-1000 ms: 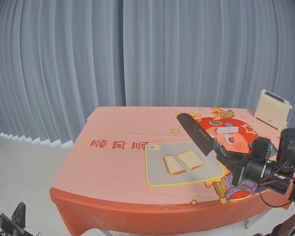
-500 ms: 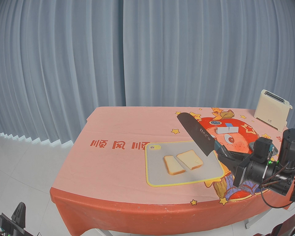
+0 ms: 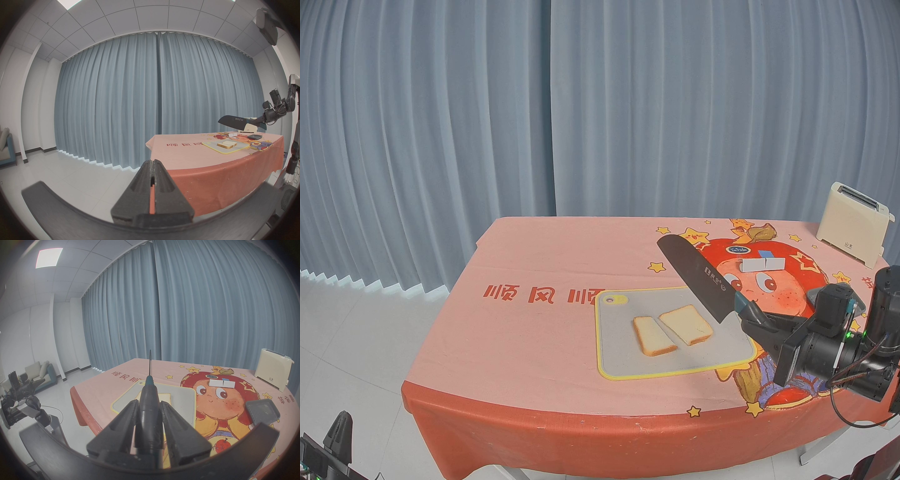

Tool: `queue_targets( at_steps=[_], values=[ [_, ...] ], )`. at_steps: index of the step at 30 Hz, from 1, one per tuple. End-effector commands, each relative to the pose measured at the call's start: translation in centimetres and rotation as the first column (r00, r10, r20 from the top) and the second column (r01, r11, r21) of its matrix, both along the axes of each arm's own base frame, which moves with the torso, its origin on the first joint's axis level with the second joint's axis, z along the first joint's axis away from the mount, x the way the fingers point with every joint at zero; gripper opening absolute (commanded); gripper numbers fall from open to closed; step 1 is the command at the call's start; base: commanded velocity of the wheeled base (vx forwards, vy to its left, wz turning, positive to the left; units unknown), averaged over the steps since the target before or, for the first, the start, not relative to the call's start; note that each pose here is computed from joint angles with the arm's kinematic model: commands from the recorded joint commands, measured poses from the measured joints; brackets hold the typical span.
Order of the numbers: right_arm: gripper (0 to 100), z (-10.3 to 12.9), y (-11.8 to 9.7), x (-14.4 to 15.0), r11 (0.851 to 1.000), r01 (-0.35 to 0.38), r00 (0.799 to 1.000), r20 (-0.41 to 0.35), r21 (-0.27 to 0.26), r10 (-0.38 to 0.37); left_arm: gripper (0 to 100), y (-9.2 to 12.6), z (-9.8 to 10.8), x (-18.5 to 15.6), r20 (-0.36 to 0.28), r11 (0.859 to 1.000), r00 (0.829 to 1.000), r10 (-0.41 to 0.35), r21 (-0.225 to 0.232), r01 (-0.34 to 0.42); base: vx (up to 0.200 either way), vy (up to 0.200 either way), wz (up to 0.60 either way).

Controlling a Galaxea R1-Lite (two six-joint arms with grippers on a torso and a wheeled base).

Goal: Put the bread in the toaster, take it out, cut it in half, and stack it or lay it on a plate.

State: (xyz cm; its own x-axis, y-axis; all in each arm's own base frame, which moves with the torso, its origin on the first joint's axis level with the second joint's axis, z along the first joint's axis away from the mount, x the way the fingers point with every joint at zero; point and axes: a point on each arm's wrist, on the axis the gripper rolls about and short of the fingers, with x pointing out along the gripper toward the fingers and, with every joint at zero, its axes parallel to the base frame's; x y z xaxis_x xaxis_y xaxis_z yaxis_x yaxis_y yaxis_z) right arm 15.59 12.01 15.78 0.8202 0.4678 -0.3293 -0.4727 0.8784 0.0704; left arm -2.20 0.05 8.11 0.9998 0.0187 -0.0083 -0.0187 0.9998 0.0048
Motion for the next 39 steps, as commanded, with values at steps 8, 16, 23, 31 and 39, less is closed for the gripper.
queue_targets(
  at_steps=[8,16,23,31,39],
  values=[
    [0,-0.1,0.0,0.0,1.0,0.0,1.0,-0.002,-0.004,0.0,0,0.0,-0.5,0.2,-0.021,1.0,1.0,0.001,0.0,-0.001,0.0,0.0,0.0],
    [0,-0.2,0.0,0.0,1.0,0.0,1.0,0.001,-0.019,0.0,0,0.0,-0.5,0.2,-0.021,1.0,1.0,0.001,0.0,-0.001,0.0,0.0,0.0],
    [0,-0.2,-0.1,0.1,1.0,0.01,1.0,0.001,-0.019,-0.01,0,0.0,-0.5,0.2,-0.021,1.0,1.0,0.001,0.0,-0.001,0.0,0.0,0.0],
    [0,0.1,-0.3,0.2,1.0,0.018,1.0,0.014,-0.008,-0.017,0,0.0,-0.5,0.2,-0.021,1.0,1.0,0.001,0.0,-0.001,0.0,0.0,0.0],
    [0,0.2,-1.2,1.3,0.995,0.095,0.995,0.016,-0.01,-0.095,0,0.0,-0.5,0.2,-0.021,1.0,1.0,0.001,0.0,-0.001,0.0,0.0,0.0]
  ],
)
